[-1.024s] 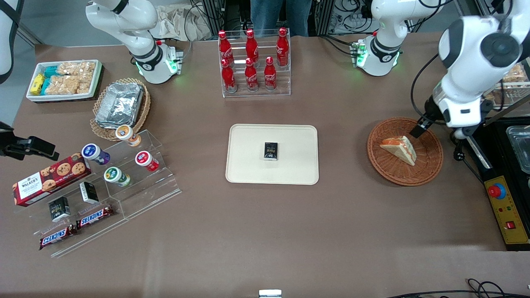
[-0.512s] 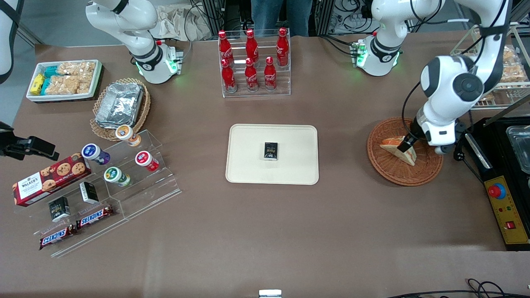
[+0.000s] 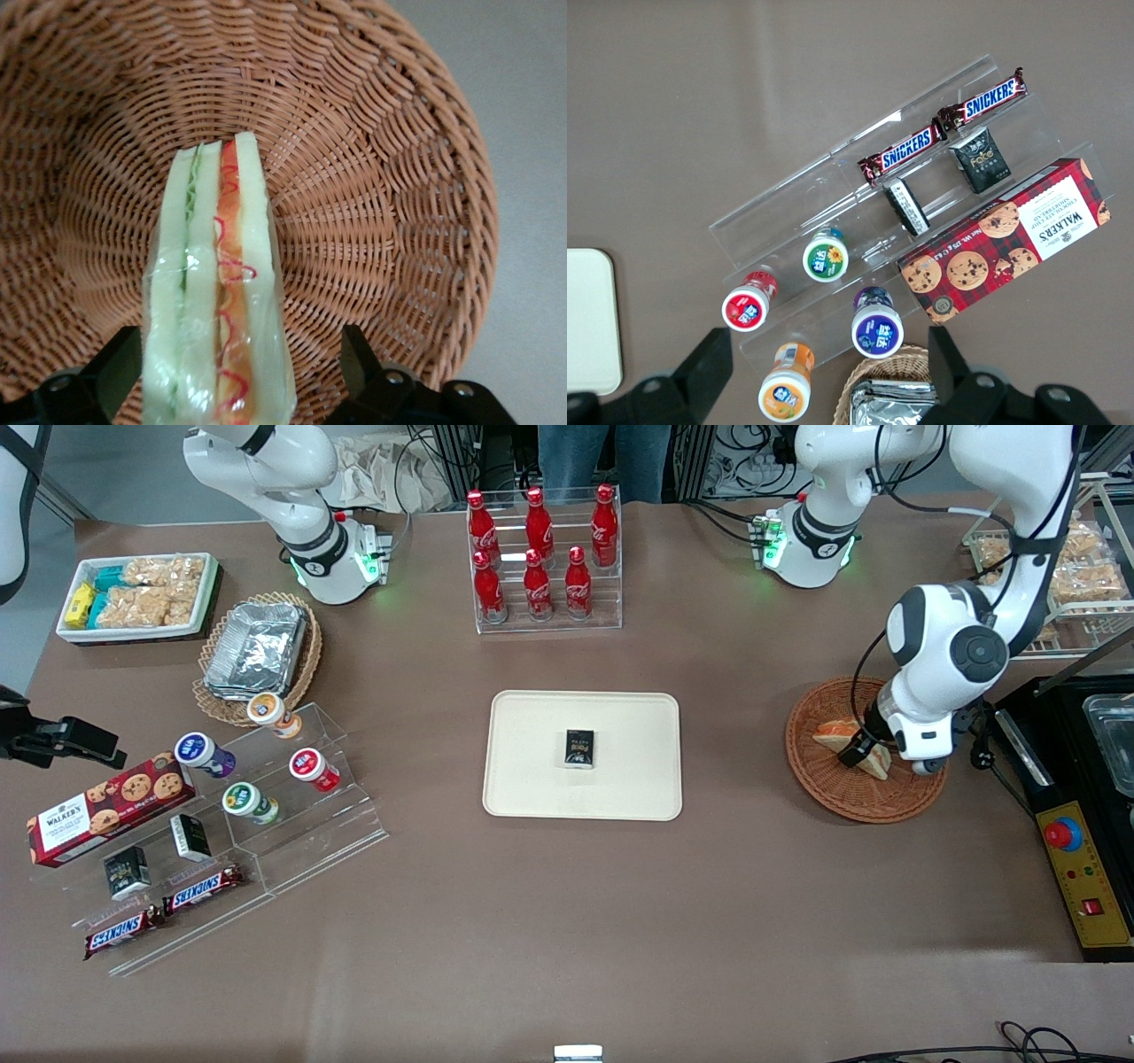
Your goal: Place sandwich from basket to tray
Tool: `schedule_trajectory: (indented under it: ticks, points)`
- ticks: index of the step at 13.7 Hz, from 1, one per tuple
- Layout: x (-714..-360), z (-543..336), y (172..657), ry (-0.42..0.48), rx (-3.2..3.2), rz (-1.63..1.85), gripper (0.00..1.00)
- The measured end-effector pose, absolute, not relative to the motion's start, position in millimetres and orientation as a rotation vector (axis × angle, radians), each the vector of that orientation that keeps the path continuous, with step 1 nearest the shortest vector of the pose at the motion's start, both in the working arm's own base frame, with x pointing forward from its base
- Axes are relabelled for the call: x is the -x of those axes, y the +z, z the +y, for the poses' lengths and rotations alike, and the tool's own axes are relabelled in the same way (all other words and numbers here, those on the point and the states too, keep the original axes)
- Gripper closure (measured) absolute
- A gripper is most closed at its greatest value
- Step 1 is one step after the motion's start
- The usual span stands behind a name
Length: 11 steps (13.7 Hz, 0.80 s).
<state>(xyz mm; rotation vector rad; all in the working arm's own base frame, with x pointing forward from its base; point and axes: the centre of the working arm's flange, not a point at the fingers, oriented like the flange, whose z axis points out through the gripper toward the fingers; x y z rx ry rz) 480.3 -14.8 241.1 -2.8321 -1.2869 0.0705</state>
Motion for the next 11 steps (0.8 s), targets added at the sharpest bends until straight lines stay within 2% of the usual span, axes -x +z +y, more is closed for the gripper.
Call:
schedule_trajectory:
  ticks: [1,6,7,9,11]
  points:
    - [-479.5,-15.2,234.4,0.067,2.837,-1.287,0.00]
    - [-478.3,-14.5,225.9,0.067,2.841,-1.275,0.52]
    - [-478.7,-14.7,227.3,0.061,2.843,-1.268,0.58]
    - [-481.0,-15.7,235.9,0.055,2.846,-1.246,0.61]
    - [-486.4,-20.3,265.0,0.048,2.853,-1.194,0.65]
